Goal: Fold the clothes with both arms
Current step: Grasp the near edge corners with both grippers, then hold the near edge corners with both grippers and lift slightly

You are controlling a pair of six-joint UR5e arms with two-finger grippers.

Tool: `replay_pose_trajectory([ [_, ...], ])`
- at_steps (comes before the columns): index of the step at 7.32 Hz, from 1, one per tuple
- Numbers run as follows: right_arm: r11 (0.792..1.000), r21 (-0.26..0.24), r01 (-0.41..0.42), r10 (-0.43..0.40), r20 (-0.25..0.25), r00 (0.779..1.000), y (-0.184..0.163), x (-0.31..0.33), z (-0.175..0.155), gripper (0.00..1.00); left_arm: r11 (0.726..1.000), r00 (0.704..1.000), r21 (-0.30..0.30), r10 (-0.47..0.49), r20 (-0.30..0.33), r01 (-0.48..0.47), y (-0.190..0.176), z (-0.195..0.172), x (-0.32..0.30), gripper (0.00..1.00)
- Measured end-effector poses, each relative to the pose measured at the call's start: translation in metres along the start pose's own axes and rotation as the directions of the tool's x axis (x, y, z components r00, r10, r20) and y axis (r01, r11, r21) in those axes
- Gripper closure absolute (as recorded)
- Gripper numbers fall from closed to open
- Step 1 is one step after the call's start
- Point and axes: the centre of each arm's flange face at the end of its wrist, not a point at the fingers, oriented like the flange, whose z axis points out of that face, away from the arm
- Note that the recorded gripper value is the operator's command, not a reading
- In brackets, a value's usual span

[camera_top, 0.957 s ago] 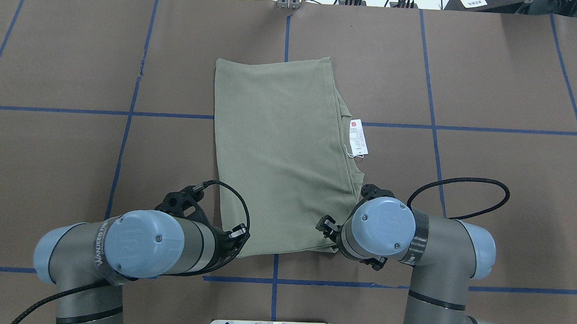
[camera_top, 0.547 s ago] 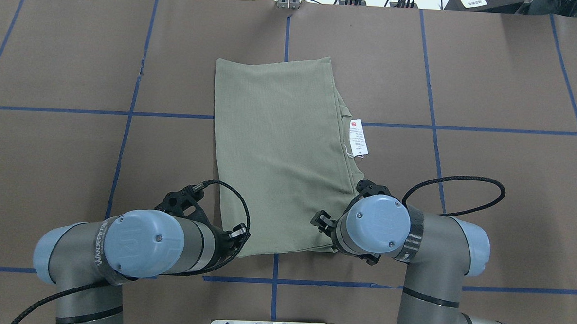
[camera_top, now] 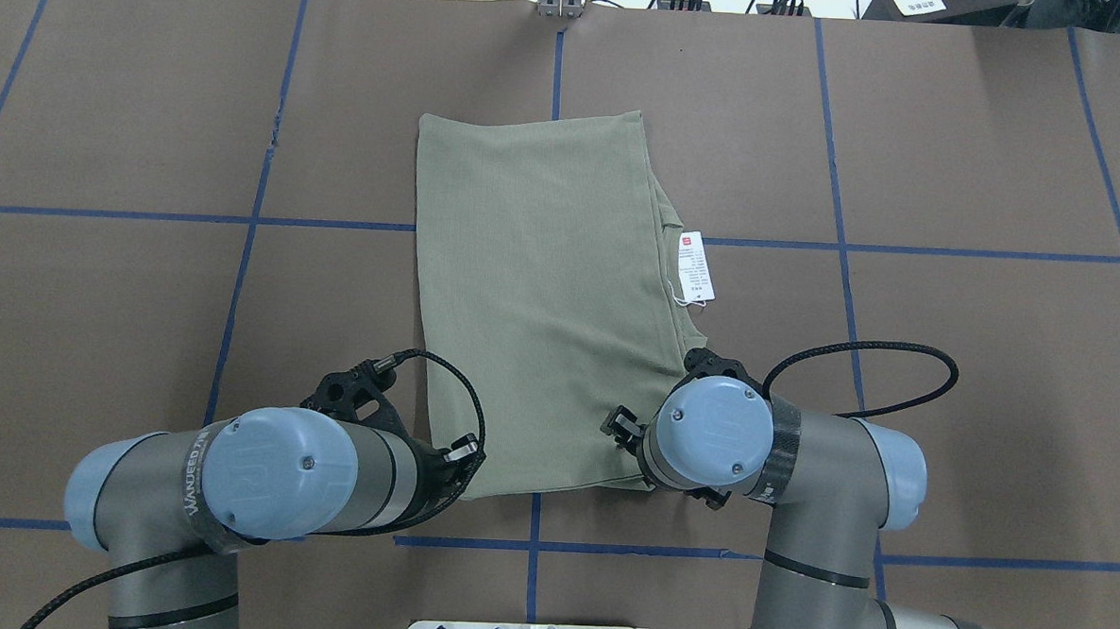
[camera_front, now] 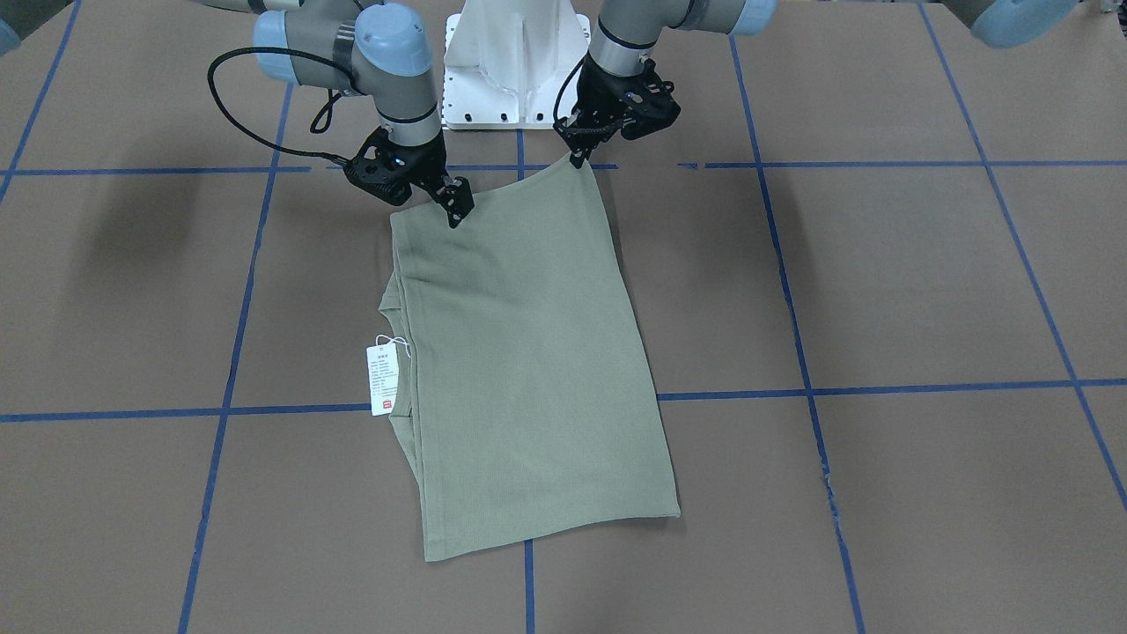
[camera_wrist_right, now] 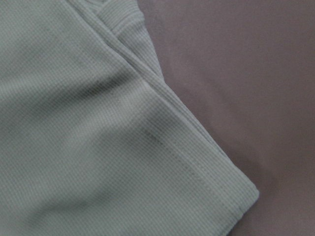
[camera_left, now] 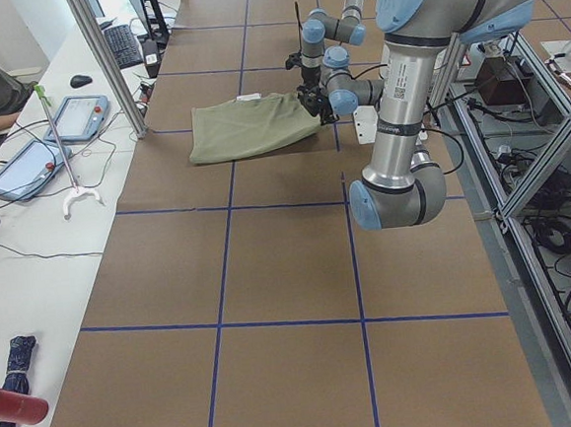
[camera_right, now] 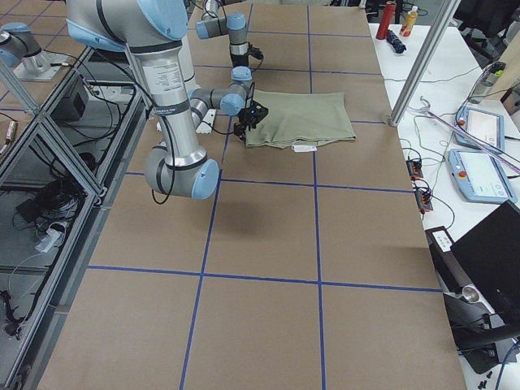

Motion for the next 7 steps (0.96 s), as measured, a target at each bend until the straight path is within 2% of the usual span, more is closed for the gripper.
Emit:
replay_pose_trajectory([
  [1,1.000,0.000,0.000,0.000,-0.004,1.000,0.0007,0.0015,0.0014,0.01,1.000,1.000,0.000,0.000,0.000,0.000,0.0001,0.0000,0.0000,1.00],
  [2,1.000,-0.001,0.001,-0.001,-0.007,1.000,0.0019,0.0027,0.0027,0.16,1.000,1.000,0.000,-0.001,0.000,0.001,-0.0001,0.0000,0.0000,1.00],
  [3,1.000,-0.003,0.003,-0.003,-0.008,1.000,0.0036,0.0032,0.0032,0.66,1.000,1.000,0.001,-0.001,0.000,0.001,-0.0005,0.0001,-0.0002,1.00],
  [4,1.000,-0.005,0.005,-0.005,-0.007,1.000,0.0051,0.0034,0.0030,0.91,1.000,1.000,0.001,-0.001,0.000,0.001,-0.0007,0.0001,-0.0003,1.00],
  [5,1.000,-0.006,0.007,-0.007,-0.007,1.000,0.0057,0.0037,0.0027,1.00,1.000,1.000,0.002,-0.001,0.001,0.001,-0.0009,0.0004,-0.0006,1.00],
  [7,1.000,-0.010,0.014,-0.014,-0.005,1.000,0.0076,0.0027,0.0012,1.00,1.000,1.000,0.004,-0.002,0.002,0.002,-0.0014,0.0013,-0.0010,1.00],
])
